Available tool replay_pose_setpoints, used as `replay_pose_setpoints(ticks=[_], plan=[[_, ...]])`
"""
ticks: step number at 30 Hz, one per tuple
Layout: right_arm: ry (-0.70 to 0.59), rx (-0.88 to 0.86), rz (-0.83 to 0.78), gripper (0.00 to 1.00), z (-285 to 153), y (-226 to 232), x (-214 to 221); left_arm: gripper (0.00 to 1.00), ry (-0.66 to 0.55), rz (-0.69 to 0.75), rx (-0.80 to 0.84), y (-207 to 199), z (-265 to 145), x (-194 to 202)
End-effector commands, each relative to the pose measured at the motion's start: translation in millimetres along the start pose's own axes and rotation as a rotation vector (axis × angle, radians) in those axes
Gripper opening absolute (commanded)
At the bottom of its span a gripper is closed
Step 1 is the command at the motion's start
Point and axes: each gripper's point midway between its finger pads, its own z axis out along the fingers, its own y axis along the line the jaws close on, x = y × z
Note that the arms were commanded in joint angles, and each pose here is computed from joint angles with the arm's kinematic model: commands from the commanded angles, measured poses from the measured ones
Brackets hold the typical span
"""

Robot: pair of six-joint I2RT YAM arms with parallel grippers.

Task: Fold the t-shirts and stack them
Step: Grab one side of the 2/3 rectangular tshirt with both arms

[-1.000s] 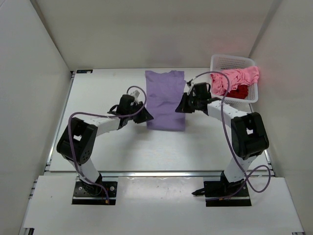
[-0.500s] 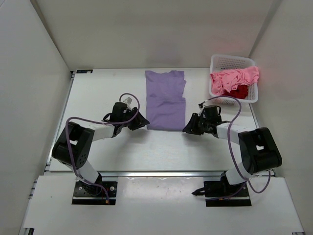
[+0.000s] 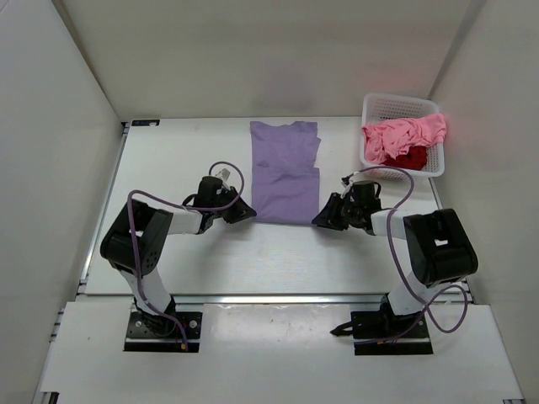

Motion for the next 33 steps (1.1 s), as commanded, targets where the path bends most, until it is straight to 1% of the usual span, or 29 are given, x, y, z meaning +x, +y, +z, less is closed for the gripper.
replay_pose_setpoints(ticks=[1,2,3,4,6,9,13,15,16,17,18,19,20,21,22,23,24,25,26,27,28,29,30,31,32,33], plan=[[-0.038,-0.047,-0.015,0.24,4,7,-15,0.13,-0.004,0.022,0.041,-14,1,-6],[-0.04,-0.049,-0.01,0.17,5,8,-18,0.08,-0.007,0.017,0.04,-13,0,-8],[-0.041,-0.057,-0.007,0.14,5,10,-19,0.05,-0.006,0.008,0.036,-10,0,-9],[-0.049,-0.049,-0.005,0.07,5,7,-19,0.0,-0.008,0.007,0.041,-12,-2,-13],[-0.068,-0.035,-0.001,0.0,2,6,-21,0.0,-0.018,0.014,0.034,-12,-7,-18],[-0.068,-0.026,-0.023,0.0,-2,7,-22,0.0,-0.022,0.032,0.025,-15,-13,-25],[-0.048,-0.003,-0.045,0.0,-5,8,-9,0.0,-0.012,0.041,0.0,-11,-19,-27],[-0.047,0.012,-0.043,0.0,-6,6,-8,0.08,0.011,0.045,-0.021,-5,-17,-22],[-0.045,0.013,-0.049,0.01,-6,6,-6,0.16,0.025,0.036,-0.025,-3,-14,-18],[-0.039,0.012,-0.055,0.0,-6,6,-5,0.19,0.043,0.025,-0.027,2,-14,-12],[-0.033,0.011,-0.051,0.04,-5,8,-4,0.26,0.051,0.014,-0.028,2,-13,-12],[-0.039,0.018,-0.053,0.08,-6,5,-6,0.38,0.057,0.007,-0.031,5,-13,-10],[-0.052,0.005,-0.06,0.18,-7,8,-11,0.45,0.058,0.0,-0.019,6,-15,-6],[-0.056,-0.007,-0.063,0.25,-8,11,-12,0.53,0.052,0.004,0.008,0,-17,-6],[-0.051,-0.007,-0.048,0.3,-8,10,-11,0.58,0.048,-0.007,0.011,1,-21,-3],[-0.046,-0.014,-0.045,0.32,-7,10,-9,0.61,0.048,-0.019,0.016,3,-24,1],[-0.056,-0.022,-0.049,0.36,-7,11,-14,0.67,0.035,-0.022,0.03,-1,-24,0],[-0.054,-0.026,-0.046,0.37,-4,10,-14,0.73,0.039,-0.014,0.04,-2,-24,3],[-0.039,-0.028,-0.029,0.37,-3,8,-12,0.75,0.038,-0.009,0.049,-7,-22,2],[-0.037,-0.04,-0.034,0.37,-1,10,-13,0.76,0.061,-0.005,0.051,-9,-17,4],[-0.036,-0.044,-0.034,0.38,3,12,-14,0.74,0.088,-0.004,0.041,-6,-12,12],[-0.028,-0.047,-0.019,0.37,4,10,-13,0.67,0.088,0.002,0.039,-8,-9,11],[-0.023,-0.045,-0.007,0.37,6,8,-11,0.62,0.086,-0.01,0.029,-5,-5,11],[-0.032,-0.06,-0.015,0.37,7,12,-14,0.53,0.085,-0.029,0.021,-2,-2,11],[-0.025,-0.052,0.004,0.36,6,6,-9,0.47,0.076,-0.035,0.022,1,-1,9],[-0.042,-0.056,0.016,0.34,6,8,-16,0.45,0.08,-0.06,0.029,3,1,12]])
